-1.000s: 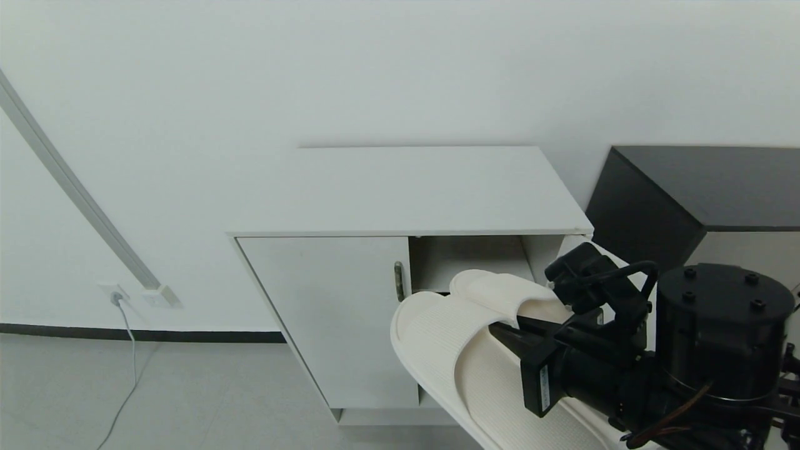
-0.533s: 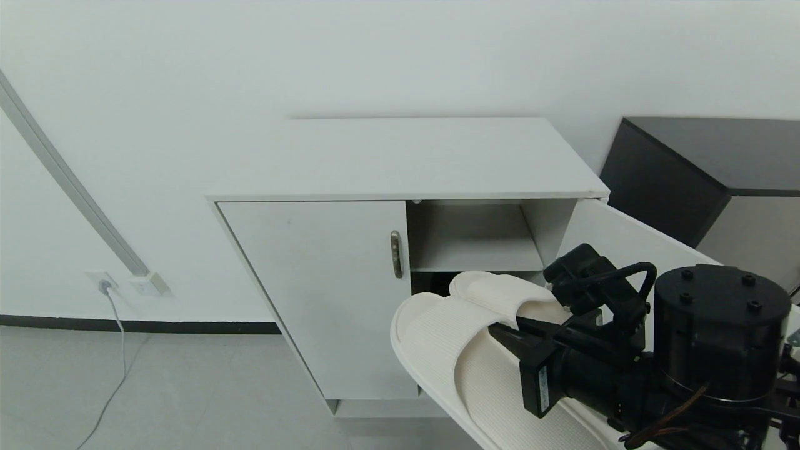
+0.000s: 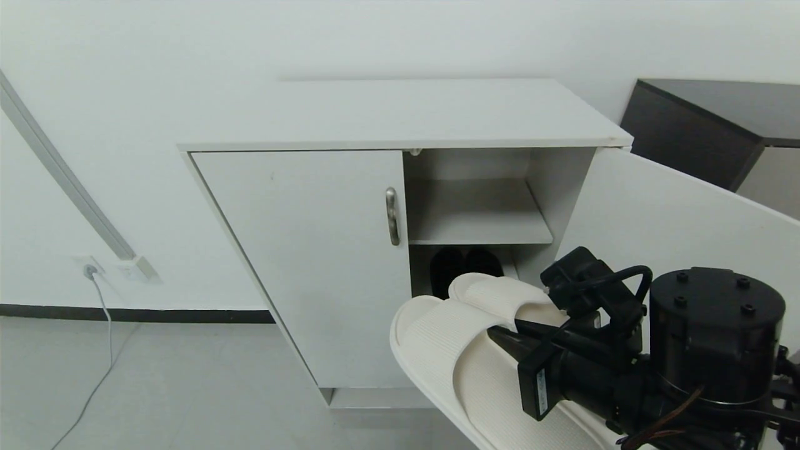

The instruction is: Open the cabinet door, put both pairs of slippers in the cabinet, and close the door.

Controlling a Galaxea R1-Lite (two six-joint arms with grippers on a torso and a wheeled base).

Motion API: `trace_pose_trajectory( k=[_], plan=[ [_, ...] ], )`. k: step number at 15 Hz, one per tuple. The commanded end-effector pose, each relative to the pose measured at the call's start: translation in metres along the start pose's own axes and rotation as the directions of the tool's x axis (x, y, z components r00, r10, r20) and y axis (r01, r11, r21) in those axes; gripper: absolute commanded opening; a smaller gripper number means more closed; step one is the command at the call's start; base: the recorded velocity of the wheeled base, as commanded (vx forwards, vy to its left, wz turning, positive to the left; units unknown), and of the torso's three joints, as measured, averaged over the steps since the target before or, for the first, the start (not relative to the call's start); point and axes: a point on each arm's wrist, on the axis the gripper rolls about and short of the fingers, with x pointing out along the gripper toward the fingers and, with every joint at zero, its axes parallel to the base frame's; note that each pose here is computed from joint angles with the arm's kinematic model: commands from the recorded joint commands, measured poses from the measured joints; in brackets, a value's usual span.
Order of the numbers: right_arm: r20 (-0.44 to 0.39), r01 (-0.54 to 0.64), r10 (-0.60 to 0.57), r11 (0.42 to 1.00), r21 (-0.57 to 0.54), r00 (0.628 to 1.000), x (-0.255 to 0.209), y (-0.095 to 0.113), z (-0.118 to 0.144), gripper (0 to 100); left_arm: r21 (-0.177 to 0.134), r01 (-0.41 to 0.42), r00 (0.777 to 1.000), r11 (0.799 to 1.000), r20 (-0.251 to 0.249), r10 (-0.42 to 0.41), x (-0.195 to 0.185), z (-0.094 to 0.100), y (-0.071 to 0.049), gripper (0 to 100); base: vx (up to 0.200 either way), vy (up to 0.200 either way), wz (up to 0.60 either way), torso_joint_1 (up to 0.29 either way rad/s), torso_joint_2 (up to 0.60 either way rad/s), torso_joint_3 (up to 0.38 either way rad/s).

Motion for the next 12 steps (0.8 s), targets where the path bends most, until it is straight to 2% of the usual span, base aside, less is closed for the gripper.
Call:
trace_pose_trajectory(
  k=[1,7,12],
  plan=[
    [-0.006,0.000,0.000,1.000,-0.002,1.000,0.0014,0.0003,-0.0015,0,0.000,0.000,1.000,1.000,-0.001,0.000,0.0001,0.0000,0.0000,0,0.000,0.000,0.00,-0.134,0.48,0.344],
    [-0.008,-0.001,0.001,1.000,-0.001,1.000,0.0017,0.0004,-0.0018,0,0.000,0.001,1.000,1.000,-0.001,-0.001,0.0001,0.0000,0.0000,0,0.000,0.000,0.00,-0.099,0.46,0.354],
    [-0.015,-0.002,0.002,1.000,-0.003,1.000,0.0013,0.0002,-0.0040,0,0.000,0.000,1.000,1.000,-0.001,0.000,0.0001,0.0000,0.0000,0,0.000,0.000,0.00,-0.022,0.38,0.356]
  ],
)
